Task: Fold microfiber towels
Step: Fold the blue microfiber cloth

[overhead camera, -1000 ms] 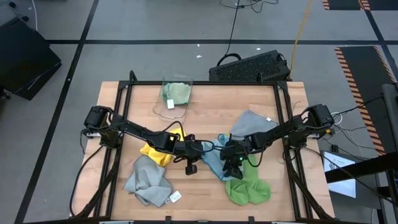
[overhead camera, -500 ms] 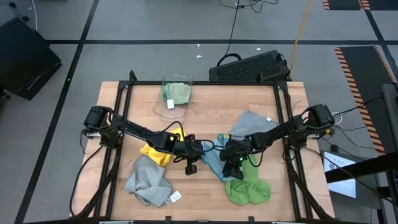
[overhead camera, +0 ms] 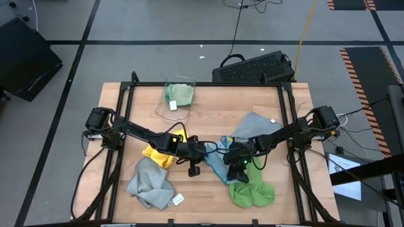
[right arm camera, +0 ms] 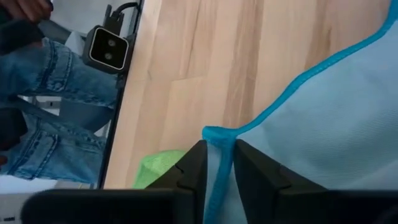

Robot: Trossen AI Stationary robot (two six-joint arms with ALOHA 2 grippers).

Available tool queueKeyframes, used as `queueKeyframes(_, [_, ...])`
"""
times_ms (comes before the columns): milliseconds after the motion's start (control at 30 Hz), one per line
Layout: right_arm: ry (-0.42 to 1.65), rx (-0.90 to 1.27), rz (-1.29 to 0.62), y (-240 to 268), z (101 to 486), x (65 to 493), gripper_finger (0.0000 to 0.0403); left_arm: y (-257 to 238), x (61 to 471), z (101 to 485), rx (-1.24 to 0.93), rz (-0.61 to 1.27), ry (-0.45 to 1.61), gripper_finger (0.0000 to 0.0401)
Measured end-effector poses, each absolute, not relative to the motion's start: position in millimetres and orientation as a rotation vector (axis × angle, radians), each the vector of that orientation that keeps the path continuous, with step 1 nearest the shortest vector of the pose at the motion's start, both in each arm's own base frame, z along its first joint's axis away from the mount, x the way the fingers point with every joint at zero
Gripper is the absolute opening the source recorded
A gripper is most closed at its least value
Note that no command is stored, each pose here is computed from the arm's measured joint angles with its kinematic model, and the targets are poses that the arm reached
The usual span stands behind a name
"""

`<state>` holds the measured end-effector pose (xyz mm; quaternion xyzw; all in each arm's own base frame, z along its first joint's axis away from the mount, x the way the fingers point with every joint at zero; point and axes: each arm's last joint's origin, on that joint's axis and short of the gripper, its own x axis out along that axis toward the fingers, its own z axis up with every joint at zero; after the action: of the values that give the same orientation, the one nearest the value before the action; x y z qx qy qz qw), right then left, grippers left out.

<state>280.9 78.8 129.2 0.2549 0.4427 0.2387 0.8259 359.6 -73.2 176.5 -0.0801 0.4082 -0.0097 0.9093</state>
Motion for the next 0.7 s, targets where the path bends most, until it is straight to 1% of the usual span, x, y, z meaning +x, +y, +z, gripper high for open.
queueKeyframes(167, [0.935, 0.531, 0.492, 79, 126, 282, 0.0040, -71, 360, 176, -0.168, -0.015, 0.842, 0.0004])
queueKeyframes(267, [0.918, 0.533, 0.505, 82, 122, 285, 0.0034, -70, 360, 176, -0.169, -0.012, 0.841, 0.0007])
queueKeyframes(333, [0.887, 0.548, 0.520, 85, 120, 289, 0.0041, -69, 360, 176, -0.170, -0.010, 0.842, 0.0005])
queueKeyframes(467, [0.886, 0.605, 0.519, 90, 111, 293, 0.0076, -69, 360, 176, -0.176, -0.008, 0.841, 0.0006])
queueKeyframes(533, [0.879, 0.621, 0.556, 93, 108, 295, 0.0090, -69, 360, 176, -0.176, -0.008, 0.842, 0.0008])
queueKeyframes(633, [0.881, 0.637, 0.599, 97, 104, 296, 0.0095, -69, 360, 176, -0.172, -0.010, 0.842, 0.0004])
queueKeyframes(700, [0.882, 0.640, 0.600, 97, 102, 296, 0.0085, -69, 360, 176, -0.172, -0.009, 0.842, 0.0004])
